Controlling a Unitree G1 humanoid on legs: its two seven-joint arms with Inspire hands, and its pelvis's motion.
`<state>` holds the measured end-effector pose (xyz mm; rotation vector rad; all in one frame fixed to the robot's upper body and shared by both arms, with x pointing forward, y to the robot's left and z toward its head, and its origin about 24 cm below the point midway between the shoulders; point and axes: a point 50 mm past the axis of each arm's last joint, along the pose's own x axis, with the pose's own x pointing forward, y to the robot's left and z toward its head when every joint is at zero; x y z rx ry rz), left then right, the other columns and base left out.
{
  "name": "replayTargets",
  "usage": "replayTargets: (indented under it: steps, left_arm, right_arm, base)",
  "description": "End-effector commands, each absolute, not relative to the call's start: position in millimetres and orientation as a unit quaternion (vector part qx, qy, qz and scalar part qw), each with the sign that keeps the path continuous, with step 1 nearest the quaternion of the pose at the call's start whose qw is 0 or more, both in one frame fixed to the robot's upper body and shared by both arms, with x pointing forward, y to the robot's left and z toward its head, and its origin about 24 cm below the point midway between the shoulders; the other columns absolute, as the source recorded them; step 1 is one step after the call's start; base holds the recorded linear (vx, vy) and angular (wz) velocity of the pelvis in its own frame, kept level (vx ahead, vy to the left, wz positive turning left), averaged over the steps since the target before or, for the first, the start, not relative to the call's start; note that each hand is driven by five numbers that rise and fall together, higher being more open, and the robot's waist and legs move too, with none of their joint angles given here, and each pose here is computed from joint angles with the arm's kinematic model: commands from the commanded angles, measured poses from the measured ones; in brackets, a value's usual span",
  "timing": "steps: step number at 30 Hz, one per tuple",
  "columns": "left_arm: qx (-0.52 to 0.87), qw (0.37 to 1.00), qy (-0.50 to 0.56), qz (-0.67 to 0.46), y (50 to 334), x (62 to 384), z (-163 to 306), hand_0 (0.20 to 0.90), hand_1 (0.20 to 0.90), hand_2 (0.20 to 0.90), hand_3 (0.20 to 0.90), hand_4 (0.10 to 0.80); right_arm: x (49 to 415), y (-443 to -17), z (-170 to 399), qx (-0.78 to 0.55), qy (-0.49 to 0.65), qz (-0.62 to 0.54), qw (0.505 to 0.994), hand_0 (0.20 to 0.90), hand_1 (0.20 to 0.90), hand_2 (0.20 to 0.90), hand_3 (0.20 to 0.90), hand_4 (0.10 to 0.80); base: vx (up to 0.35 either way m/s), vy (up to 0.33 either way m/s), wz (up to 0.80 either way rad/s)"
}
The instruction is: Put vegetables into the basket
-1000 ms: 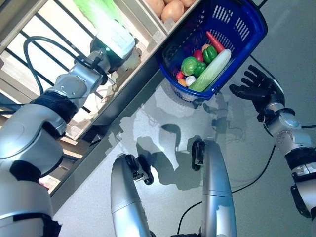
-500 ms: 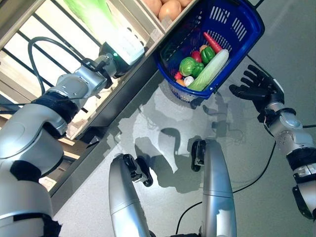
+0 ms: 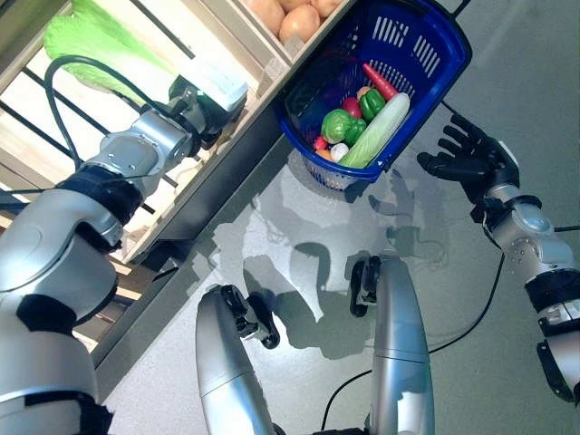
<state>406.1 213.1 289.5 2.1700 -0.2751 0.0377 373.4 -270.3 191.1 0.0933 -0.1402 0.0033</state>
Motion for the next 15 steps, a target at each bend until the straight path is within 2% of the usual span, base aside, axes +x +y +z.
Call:
replayTargets:
  steps: [1, 9, 15]
  left_arm:
    - [0.873, 0.472, -0.039, 0.119, 278, 393, 310, 0.300, 0.300, 0.300, 0.300, 0.400]
    - [0.839, 0.508, -0.133, 0.139, 275, 389, 309, 0.300, 0.300, 0.300, 0.300, 0.400]
    - [0.725, 0.631, -0.216, 0.170, 275, 382, 307, 0.300, 0.300, 0.300, 0.300, 0.400]
  right_arm:
    - [367, -274, 232, 0.094, -0.171, 0.019, 0.981, 0.900, 0.900, 0.900, 0.900, 0.800]
    - [371, -267, 226, 0.098, -0.167, 0.030, 0.981, 0.900, 0.900, 0.900, 0.900, 0.800]
    - [373, -258, 211, 0.095, -0.147, 0.045, 0.984, 0.900, 0.900, 0.900, 0.900, 0.800]
  base:
    - [0.000, 0.000, 0.00]
    - [0.003, -0.002, 0.00]
    - [0.041, -0.004, 0.02]
